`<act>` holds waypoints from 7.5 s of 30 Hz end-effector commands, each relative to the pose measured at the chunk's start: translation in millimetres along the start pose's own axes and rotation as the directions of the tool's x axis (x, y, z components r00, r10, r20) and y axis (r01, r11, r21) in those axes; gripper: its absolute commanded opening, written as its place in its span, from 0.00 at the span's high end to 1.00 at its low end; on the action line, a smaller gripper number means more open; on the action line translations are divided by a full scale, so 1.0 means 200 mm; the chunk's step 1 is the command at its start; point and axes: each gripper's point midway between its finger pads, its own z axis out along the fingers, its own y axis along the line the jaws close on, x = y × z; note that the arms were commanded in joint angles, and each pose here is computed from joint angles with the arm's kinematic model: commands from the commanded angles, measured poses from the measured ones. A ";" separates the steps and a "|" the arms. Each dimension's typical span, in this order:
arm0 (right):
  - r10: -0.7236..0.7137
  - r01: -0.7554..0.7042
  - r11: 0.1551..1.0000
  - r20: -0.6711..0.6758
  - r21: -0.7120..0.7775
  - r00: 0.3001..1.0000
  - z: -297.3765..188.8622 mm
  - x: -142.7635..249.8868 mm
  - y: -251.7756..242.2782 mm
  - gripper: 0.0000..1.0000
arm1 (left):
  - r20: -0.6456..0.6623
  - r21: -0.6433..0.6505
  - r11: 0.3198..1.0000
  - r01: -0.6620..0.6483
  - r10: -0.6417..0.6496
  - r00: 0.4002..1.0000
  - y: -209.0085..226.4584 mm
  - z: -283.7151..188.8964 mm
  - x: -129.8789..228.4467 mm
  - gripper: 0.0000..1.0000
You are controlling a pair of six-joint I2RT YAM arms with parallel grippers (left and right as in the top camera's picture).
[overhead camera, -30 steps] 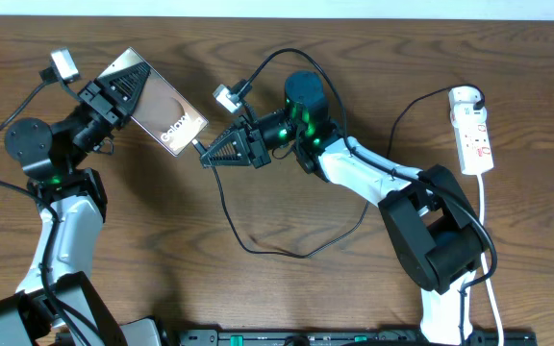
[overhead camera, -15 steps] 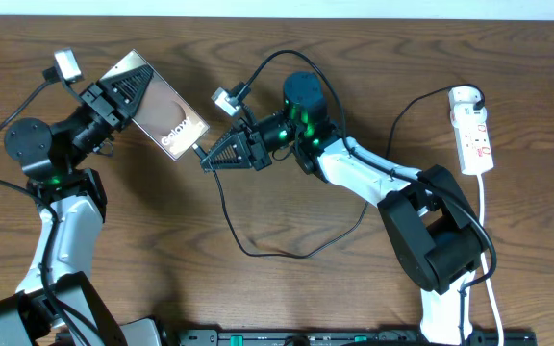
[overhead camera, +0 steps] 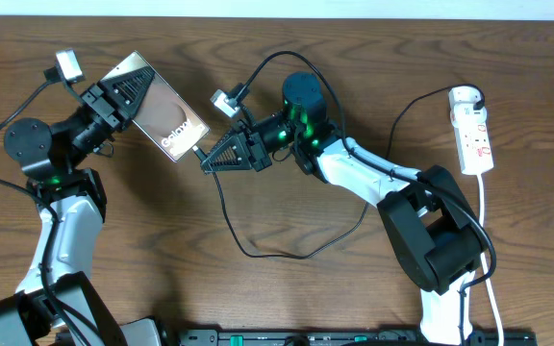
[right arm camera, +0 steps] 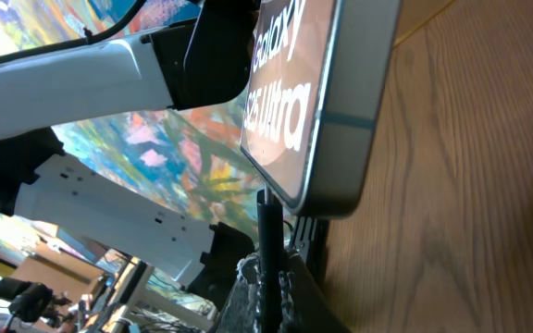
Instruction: Plug charger to phone and switch on socket
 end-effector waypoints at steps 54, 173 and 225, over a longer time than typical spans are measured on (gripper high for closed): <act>0.057 -0.062 0.996 0.091 0.061 0.994 0.05 -0.10 -0.02 0.99 | -0.251 0.083 0.996 -0.030 0.050 0.967 -0.08 -0.01 0.21 0.93; 0.052 -0.064 0.994 0.126 0.092 0.991 -0.18 -0.14 -0.06 0.01 | 0.308 -0.873 0.172 0.456 -0.529 0.791 1.28 -0.93 0.79 0.49; 0.376 -0.460 0.774 0.269 0.435 0.887 -0.39 0.09 -0.49 0.01 | -0.432 -0.786 0.378 -0.489 0.230 0.872 0.04 -0.15 0.15 0.14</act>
